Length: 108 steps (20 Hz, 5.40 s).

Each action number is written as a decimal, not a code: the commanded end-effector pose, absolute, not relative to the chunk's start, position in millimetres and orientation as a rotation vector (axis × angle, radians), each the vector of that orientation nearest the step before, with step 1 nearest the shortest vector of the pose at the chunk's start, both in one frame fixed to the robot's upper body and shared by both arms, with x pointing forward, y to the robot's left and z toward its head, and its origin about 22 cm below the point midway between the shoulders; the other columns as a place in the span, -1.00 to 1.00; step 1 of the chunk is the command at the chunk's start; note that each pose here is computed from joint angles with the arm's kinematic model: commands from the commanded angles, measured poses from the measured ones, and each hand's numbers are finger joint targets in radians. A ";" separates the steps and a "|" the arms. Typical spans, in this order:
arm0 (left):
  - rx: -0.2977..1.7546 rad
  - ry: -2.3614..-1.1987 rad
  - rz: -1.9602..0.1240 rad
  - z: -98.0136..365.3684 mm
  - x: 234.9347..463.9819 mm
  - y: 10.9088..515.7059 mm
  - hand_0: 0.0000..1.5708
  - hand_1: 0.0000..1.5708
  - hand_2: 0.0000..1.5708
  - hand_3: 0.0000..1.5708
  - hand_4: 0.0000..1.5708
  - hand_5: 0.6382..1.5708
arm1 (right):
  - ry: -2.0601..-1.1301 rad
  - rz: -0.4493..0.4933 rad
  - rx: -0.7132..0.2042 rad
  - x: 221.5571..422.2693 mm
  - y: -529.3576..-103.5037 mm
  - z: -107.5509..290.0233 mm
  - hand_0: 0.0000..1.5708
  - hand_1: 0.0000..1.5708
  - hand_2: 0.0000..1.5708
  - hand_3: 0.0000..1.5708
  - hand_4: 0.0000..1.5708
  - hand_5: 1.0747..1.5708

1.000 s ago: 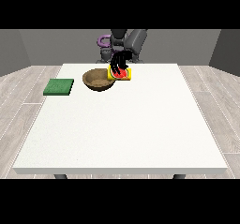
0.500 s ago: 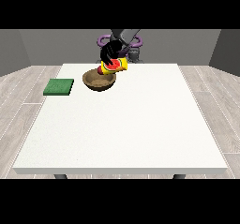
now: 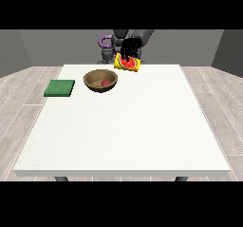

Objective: Pick the cup and pour the ball into the bowl, then pick the bowl and place it on the pad

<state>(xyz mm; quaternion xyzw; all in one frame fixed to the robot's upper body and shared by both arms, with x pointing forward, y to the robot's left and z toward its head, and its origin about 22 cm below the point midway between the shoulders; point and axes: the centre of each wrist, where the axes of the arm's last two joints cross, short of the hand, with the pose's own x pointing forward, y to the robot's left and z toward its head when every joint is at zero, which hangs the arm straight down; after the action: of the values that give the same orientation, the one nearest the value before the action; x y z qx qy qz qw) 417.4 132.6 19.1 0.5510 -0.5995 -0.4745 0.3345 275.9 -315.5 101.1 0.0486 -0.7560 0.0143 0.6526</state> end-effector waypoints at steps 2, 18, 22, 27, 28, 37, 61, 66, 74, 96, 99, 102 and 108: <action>1.321 -1.638 -0.782 11.4 410.7 197.1 0.58 0.58 1.00 1.00 -0.03 0.99 | -1.737 0.030 0.122 263.2 -307.3 99.2 -1.00 -1.00 -1.00 -1.00 -0.51 0.98; 0.318 -1.960 0.183 12.3 377.2 205.1 0.03 0.03 0.11 -0.56 -0.39 0.99 | -1.807 -0.018 0.119 247.7 -294.2 111.3 -1.00 -1.00 -1.00 -1.00 -0.36 0.98; 0.094 -2.101 0.253 21.4 377.3 266.3 -0.78 -0.78 -1.00 -1.00 -0.74 0.99 | -1.885 -0.020 0.083 246.2 -270.5 133.7 -1.00 -1.00 -1.00 -1.00 -0.35 0.97; 0.002 -2.161 0.242 41.4 378.0 343.7 -1.00 -1.00 -1.00 -1.00 -1.00 0.96 | -1.964 -0.002 0.063 234.9 -234.8 153.4 -1.00 -1.00 -1.00 -1.00 -0.37 0.98; -0.015 -2.217 0.246 71.2 387.1 357.1 -1.00 -1.00 -1.00 -1.00 -1.00 0.95 | -1.983 0.013 0.087 241.6 -241.1 142.2 -1.00 -1.00 -1.00 -1.00 -0.37 0.99; 0.127 -2.210 0.054 184.1 390.7 412.5 -1.00 -1.00 -1.00 -1.00 -1.00 0.89 | -1.841 -0.060 0.108 264.8 -233.1 56.8 -1.00 -1.00 -1.00 -1.00 -0.49 0.99; 0.131 -2.288 -0.041 324.9 365.7 423.5 -1.00 -1.00 -1.00 -1.00 -1.00 0.92 | -1.660 -0.258 0.136 331.5 -279.5 -46.2 -1.00 -1.00 -1.00 -1.00 -0.52 1.00; 0.125 -2.316 -0.054 339.6 366.9 406.5 -1.00 -1.00 -1.00 -1.00 -1.00 0.91 | -1.660 -0.250 0.111 339.0 -269.3 -49.3 -1.00 -1.00 -1.00 -1.00 -0.61 0.98; 0.065 -2.350 -0.084 373.8 361.5 403.6 -1.00 -1.00 -1.00 -1.00 -1.00 0.94 | -1.683 -0.228 0.107 357.7 -215.9 -30.3 -1.00 -1.00 -1.00 -1.00 -0.45 1.00; 0.144 -2.147 0.041 291.9 362.3 471.0 -1.00 -1.00 -1.00 -1.00 -1.00 0.94 | -1.373 0.093 -0.380 352.7 -245.3 23.6 1.00 1.00 1.00 1.00 0.60 0.54; 0.176 -2.135 0.072 266.8 355.5 487.9 -1.00 -1.00 -1.00 -1.00 -1.00 0.94 | -1.377 0.142 -0.373 364.4 -236.8 59.5 1.00 1.00 1.00 1.00 0.59 0.60; 0.177 -2.189 0.097 282.3 337.9 509.9 -1.00 -1.00 -1.00 -1.00 -1.00 0.94 | -1.371 0.103 -0.355 366.9 -246.8 58.2 1.00 1.00 1.00 1.00 0.60 0.66; 0.269 -2.238 0.129 308.5 323.3 518.7 -1.00 -1.00 -1.00 -1.00 -1.00 0.93 | -1.437 0.162 -0.413 362.5 -326.0 65.7 1.00 1.00 1.00 1.00 0.66 0.83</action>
<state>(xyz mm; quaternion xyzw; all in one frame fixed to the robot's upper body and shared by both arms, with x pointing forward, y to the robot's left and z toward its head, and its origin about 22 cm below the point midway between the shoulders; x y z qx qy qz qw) 329.4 513.9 303.6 0.0908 -0.8933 0.0389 0.4386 365.8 -294.0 63.3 -0.1757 -0.6445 0.0648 0.7413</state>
